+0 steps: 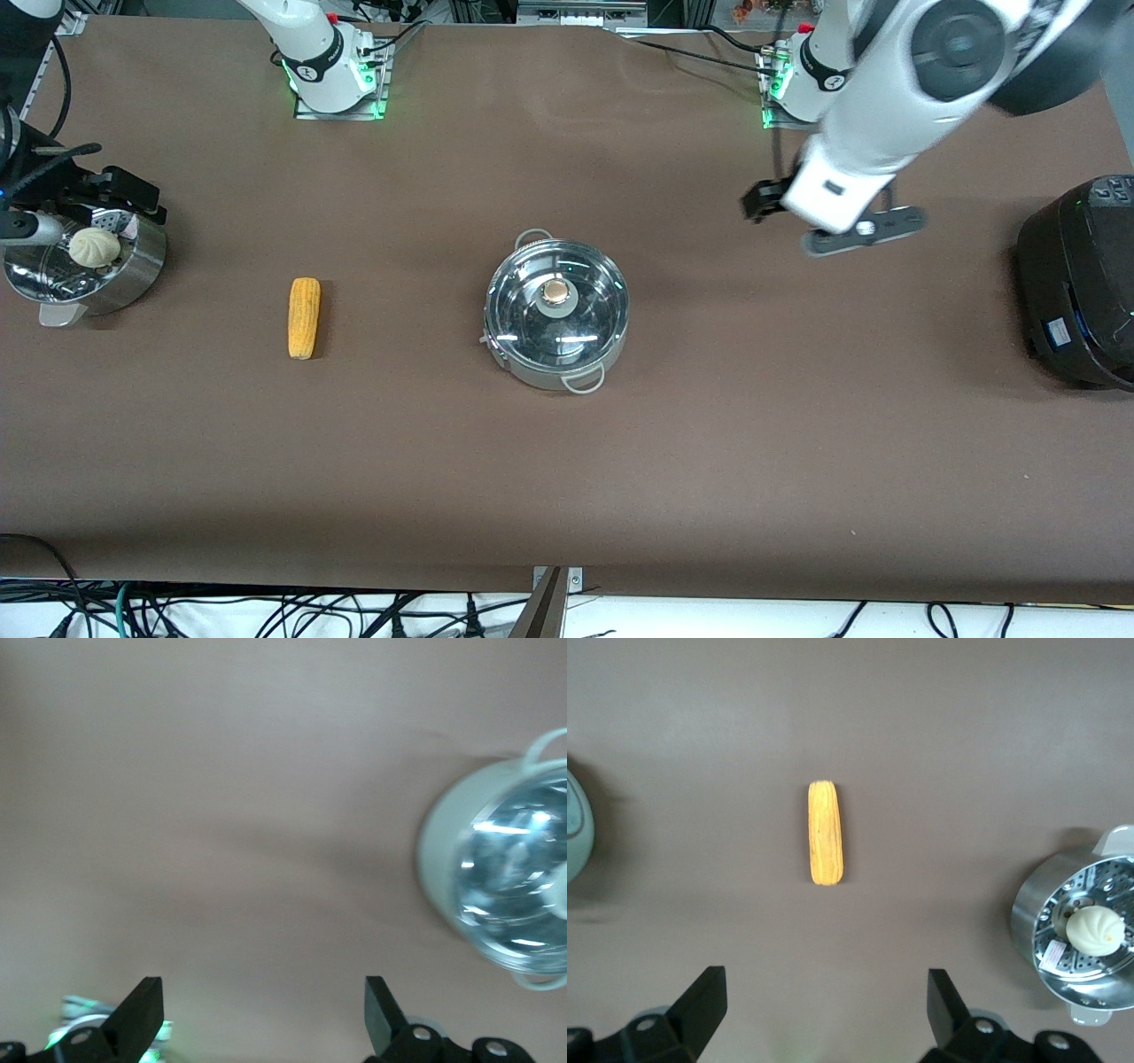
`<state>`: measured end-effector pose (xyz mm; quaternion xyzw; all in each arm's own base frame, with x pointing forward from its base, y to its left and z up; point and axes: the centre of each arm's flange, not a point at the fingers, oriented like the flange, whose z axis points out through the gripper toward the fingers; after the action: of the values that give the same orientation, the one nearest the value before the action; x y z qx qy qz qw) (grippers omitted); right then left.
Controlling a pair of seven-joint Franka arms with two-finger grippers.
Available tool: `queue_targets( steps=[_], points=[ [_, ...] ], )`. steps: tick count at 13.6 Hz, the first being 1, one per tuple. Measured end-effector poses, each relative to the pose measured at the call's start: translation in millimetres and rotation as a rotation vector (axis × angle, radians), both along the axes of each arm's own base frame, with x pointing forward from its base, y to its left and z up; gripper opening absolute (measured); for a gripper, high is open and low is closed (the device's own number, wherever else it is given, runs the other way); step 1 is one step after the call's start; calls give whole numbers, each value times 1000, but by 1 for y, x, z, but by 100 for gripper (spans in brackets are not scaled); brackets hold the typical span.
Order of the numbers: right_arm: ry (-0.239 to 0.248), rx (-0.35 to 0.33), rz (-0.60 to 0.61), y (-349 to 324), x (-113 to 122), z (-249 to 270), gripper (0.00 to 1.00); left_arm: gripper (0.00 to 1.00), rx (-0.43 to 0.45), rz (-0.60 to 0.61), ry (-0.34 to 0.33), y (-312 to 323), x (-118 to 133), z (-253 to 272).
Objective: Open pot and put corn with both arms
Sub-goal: 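Reach the left gripper to the lid knob while the right gripper reaches the corn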
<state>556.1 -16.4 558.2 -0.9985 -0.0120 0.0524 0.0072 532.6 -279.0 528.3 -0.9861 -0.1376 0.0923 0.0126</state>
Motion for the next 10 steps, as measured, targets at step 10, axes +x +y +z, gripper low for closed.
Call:
queue_targets(
  steps=[10],
  points=[
    [109,-20,43,34,49,-234,100,100,-129,86,-119,-184,40,-114]
  ],
)
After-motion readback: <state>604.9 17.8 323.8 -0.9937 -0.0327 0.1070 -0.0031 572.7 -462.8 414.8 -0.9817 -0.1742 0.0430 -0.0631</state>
